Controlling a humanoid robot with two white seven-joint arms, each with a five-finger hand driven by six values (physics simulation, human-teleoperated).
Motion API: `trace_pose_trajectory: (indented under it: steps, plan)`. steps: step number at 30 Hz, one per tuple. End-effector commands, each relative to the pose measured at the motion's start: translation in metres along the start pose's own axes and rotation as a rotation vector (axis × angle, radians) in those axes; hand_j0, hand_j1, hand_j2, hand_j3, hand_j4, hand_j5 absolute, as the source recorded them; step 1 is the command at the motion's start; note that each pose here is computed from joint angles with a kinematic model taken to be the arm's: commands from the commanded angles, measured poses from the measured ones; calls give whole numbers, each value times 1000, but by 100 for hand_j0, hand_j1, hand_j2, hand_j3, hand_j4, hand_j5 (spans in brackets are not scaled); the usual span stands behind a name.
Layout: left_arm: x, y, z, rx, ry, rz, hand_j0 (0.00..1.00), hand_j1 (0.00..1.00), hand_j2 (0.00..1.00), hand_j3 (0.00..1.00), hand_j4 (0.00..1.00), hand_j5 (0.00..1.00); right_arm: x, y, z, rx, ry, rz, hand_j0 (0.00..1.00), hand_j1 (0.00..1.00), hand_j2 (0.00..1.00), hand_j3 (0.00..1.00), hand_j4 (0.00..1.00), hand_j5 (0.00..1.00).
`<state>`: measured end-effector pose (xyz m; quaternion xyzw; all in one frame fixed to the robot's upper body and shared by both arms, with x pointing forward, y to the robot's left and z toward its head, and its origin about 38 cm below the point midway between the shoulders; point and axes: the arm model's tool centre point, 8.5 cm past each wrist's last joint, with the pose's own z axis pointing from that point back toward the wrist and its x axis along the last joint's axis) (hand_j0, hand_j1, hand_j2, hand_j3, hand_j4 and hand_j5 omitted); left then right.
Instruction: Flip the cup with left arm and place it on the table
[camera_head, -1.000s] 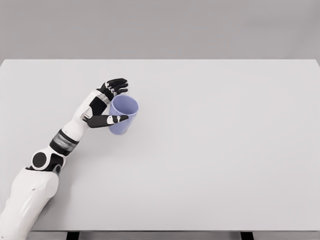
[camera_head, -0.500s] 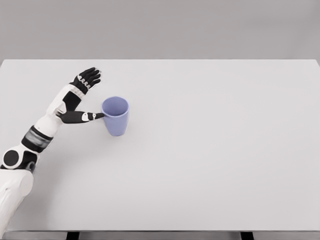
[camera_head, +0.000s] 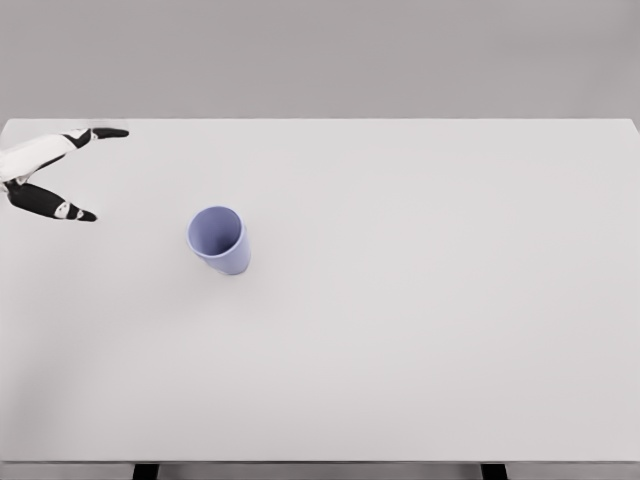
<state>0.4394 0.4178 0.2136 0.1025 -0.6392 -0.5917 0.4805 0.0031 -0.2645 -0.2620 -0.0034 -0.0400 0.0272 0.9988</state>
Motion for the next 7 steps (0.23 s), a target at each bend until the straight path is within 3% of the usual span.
trace_pose_trajectory:
  steps: [1,7]
  plan:
    - [-5,-6,1,-78,58,-79,100,100,100,100,100,100,0,0,0,0,0,0,100,100,100,100,100,100]
    - [-5,-6,1,-78,60,-82,100,100,100,100,100,100,0,0,0,0,0,0,100,100,100,100,100,100]
